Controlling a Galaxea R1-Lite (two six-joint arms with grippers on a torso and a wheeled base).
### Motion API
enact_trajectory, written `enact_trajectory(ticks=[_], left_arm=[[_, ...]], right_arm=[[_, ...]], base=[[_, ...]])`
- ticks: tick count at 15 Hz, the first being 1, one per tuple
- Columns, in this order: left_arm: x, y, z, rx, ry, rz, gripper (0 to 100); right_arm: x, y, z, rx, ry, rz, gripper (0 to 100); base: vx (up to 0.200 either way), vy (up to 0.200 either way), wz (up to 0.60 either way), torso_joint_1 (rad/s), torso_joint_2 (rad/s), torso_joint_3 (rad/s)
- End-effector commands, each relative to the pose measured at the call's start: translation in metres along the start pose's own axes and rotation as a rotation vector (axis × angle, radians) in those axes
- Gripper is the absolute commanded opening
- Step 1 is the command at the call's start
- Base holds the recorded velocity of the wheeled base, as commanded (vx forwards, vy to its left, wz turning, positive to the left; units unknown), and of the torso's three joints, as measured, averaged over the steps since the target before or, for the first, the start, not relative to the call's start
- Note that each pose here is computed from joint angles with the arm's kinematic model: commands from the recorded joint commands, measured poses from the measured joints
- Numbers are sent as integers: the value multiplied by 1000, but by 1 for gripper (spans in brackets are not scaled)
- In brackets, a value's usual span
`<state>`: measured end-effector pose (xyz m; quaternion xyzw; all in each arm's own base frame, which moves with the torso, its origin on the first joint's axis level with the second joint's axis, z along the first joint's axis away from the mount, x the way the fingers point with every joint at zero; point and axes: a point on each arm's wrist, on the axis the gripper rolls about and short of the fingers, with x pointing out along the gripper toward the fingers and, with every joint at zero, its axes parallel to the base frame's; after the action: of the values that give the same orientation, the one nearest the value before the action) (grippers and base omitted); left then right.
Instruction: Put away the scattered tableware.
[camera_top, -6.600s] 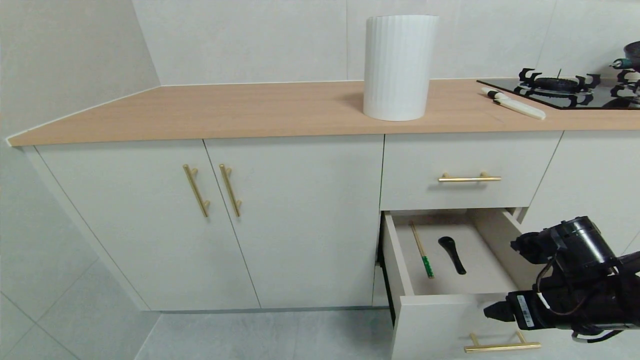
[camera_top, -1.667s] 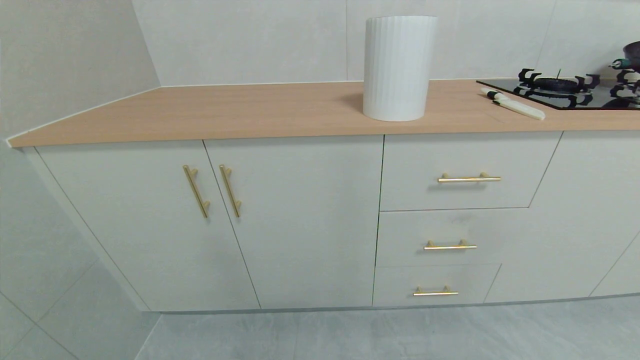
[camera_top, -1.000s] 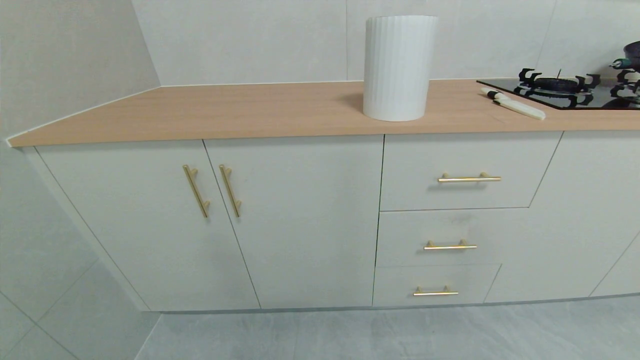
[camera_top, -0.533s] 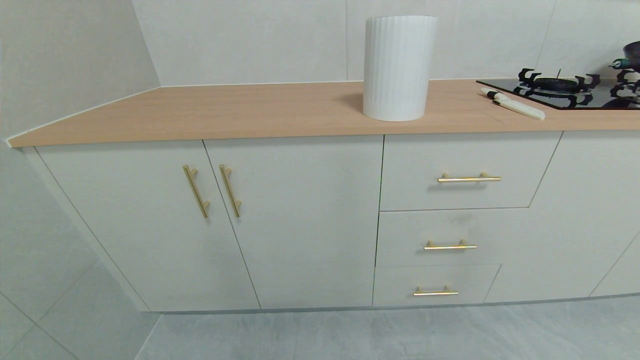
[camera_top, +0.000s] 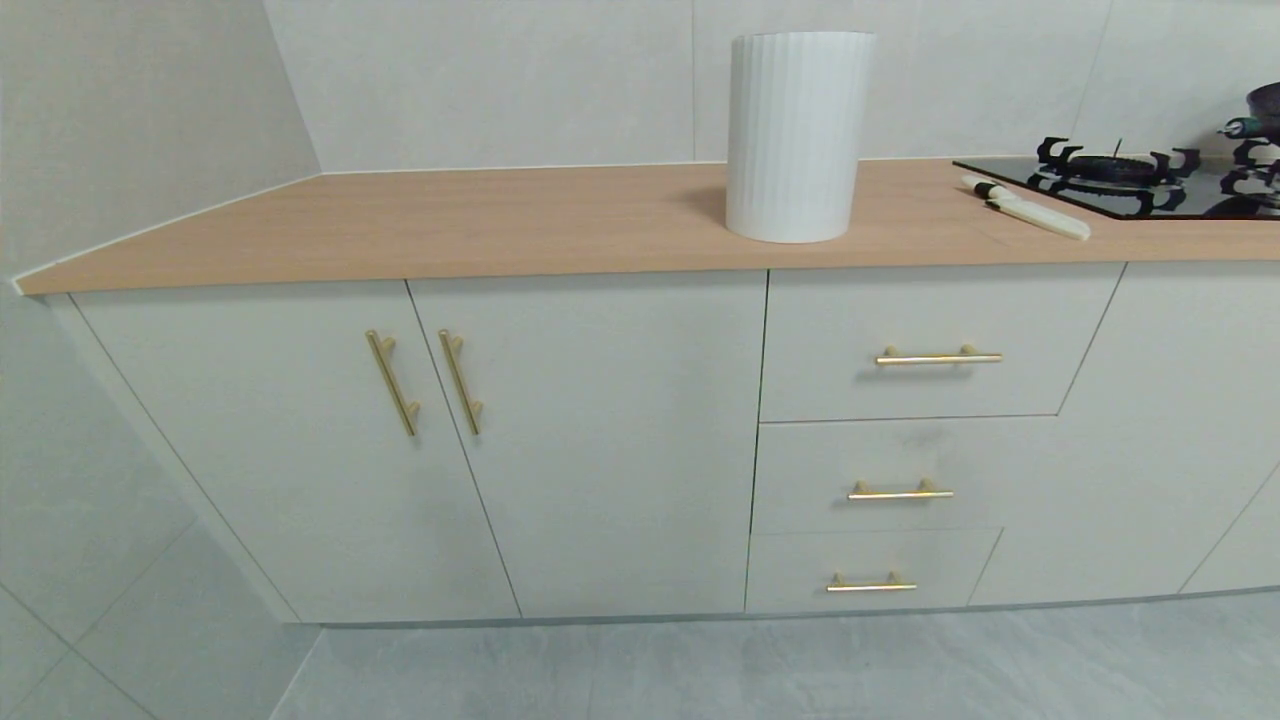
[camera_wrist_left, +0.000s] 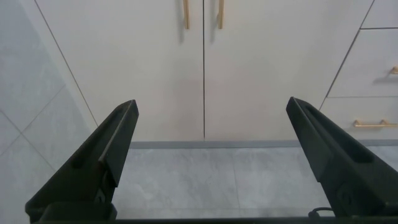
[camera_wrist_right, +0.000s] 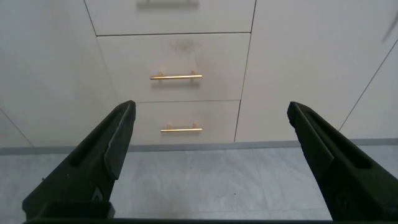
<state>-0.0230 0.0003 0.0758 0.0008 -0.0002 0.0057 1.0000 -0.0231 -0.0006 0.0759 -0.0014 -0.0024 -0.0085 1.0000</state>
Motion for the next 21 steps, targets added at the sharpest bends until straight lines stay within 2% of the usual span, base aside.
enact_trajectory(ticks=[1,21], left_arm=[[0,0,0,0,2,1,100],[0,0,0,0,0,1,100]], right_arm=[[0,0,0,0,3,2,100],[0,0,0,0,3,2,100]], base=[[200,0,0,2,7,-2],[200,0,0,3,0,3]])
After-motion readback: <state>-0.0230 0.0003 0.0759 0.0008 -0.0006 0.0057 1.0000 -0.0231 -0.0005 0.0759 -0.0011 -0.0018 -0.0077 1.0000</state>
